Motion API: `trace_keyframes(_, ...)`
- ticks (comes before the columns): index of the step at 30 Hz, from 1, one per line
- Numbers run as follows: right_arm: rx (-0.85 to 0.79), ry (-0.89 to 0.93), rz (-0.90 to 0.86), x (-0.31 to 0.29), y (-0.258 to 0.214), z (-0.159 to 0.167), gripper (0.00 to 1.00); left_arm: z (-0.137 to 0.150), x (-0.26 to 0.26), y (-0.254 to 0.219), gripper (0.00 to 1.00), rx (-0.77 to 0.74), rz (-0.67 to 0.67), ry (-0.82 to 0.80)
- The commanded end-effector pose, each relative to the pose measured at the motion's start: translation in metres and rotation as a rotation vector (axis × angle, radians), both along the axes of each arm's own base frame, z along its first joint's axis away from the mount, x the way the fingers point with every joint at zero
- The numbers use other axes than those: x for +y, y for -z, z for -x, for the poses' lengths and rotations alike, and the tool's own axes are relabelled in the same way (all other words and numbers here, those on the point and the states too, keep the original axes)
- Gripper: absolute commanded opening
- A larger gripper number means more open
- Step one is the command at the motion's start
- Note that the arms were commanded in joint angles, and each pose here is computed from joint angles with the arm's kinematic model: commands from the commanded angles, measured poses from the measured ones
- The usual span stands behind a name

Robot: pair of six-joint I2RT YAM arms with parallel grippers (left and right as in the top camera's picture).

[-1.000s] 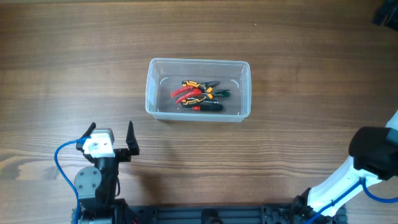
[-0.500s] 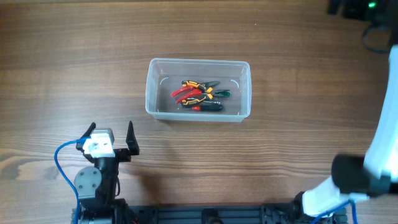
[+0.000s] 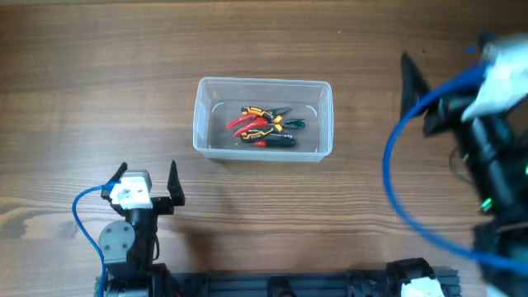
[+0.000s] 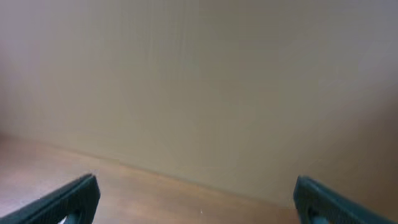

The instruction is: Pack container

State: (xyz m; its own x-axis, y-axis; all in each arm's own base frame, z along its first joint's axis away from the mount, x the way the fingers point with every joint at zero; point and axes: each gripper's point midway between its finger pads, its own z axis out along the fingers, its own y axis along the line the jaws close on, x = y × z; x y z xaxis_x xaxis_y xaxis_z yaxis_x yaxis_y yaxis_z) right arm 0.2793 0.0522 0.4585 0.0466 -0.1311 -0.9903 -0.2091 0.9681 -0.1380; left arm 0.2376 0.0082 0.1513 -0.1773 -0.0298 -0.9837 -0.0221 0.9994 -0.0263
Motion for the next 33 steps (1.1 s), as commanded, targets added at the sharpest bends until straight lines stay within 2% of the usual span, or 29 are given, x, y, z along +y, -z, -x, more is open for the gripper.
trace_keyframes(1, -0.038, 0.035, 0.012, -0.010, 0.060, 0.019, 1.00, 0.000, 0.000, 0.002, 1.00, -0.002, -0.022, 0.004)
trace_keyframes(6, -0.086, 0.073, -0.123, -0.024, 0.139, 0.044, 1.00, 0.000, 0.000, 0.002, 0.99, -0.002, -0.022, 0.004)
trace_keyframes(16, -0.045, 0.092, -0.198, -0.030, 0.222, 0.047, 1.00, 0.000, 0.000, 0.002, 1.00, -0.002, -0.022, 0.004)
trace_keyframes(21, -0.029, 0.129, -0.217, -0.038, 0.237, 0.042, 1.00, 0.000, 0.000, 0.002, 1.00, -0.002, -0.022, 0.004)
trace_keyframes(24, 0.009, 0.109, -0.162, -0.036, 0.258, 0.038, 1.00, 0.000, 0.000, 0.002, 1.00, -0.002, -0.022, 0.004)
trace_keyframes(27, 0.039, 0.110, -0.230, -0.037, 0.278, 0.034, 1.00, 0.000, 0.000, 0.002, 1.00, -0.002, -0.022, 0.004)
trace_keyframes(33, 0.039, 0.141, -0.226, -0.042, 0.281, 0.033, 1.00, 0.000, 0.000, 0.002, 1.00, -0.002, -0.022, 0.004)
